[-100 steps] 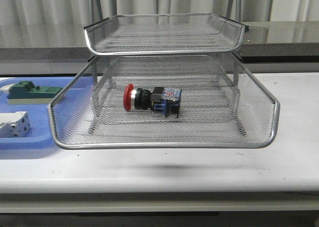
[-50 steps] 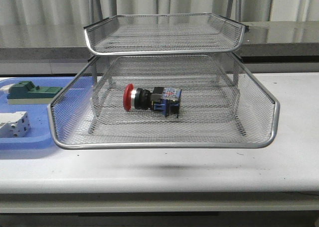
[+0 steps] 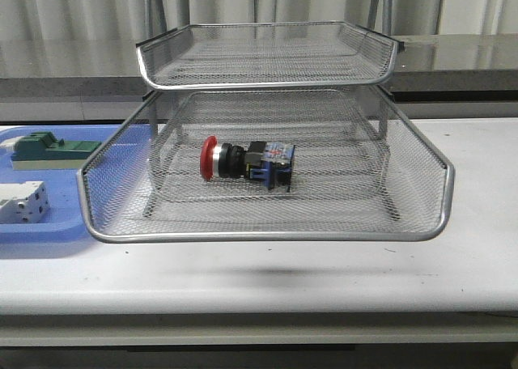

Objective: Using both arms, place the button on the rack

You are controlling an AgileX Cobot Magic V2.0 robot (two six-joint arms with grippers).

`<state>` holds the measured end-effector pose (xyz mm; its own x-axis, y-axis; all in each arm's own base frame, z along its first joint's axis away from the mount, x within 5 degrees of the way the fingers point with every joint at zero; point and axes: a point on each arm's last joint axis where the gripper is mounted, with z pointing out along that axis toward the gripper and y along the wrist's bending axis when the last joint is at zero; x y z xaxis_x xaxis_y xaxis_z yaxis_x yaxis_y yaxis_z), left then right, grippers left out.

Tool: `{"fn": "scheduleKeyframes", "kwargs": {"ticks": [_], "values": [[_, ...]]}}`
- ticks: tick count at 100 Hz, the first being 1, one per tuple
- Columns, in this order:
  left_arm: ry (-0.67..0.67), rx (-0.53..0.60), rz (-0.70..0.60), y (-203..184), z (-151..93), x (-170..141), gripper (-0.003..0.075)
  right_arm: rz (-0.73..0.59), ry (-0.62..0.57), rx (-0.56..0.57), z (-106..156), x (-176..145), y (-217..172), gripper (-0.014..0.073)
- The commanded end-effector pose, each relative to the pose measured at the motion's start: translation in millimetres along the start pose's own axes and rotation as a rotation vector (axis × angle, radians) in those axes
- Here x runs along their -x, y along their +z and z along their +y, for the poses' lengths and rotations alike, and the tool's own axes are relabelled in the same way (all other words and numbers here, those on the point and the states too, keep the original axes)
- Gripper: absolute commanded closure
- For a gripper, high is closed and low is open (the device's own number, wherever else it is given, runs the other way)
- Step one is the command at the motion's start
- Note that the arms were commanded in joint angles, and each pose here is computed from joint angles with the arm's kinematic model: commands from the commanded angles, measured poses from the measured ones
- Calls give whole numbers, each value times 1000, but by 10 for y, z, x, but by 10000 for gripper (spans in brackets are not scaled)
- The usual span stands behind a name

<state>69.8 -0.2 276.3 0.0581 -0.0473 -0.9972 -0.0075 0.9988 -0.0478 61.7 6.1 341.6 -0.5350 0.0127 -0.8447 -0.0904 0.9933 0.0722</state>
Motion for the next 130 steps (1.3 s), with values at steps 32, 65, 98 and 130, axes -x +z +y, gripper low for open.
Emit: {"fn": "scheduleKeyframes", "kwargs": {"ticks": [32, 65, 98, 130], "values": [[-20, 40, -78, -1, 33, 140, 741, 85, 132, 154, 276, 299, 534, 703], [-20, 40, -78, -1, 33, 140, 741, 449, 173, 269, 631, 148, 1281, 703], [-20, 40, -78, -1, 33, 140, 741, 549, 83, 376, 1119, -58, 1590, 703], [-20, 40, -78, -1, 33, 140, 741, 590, -8, 456, 1566, -316, 1734, 701]]}}
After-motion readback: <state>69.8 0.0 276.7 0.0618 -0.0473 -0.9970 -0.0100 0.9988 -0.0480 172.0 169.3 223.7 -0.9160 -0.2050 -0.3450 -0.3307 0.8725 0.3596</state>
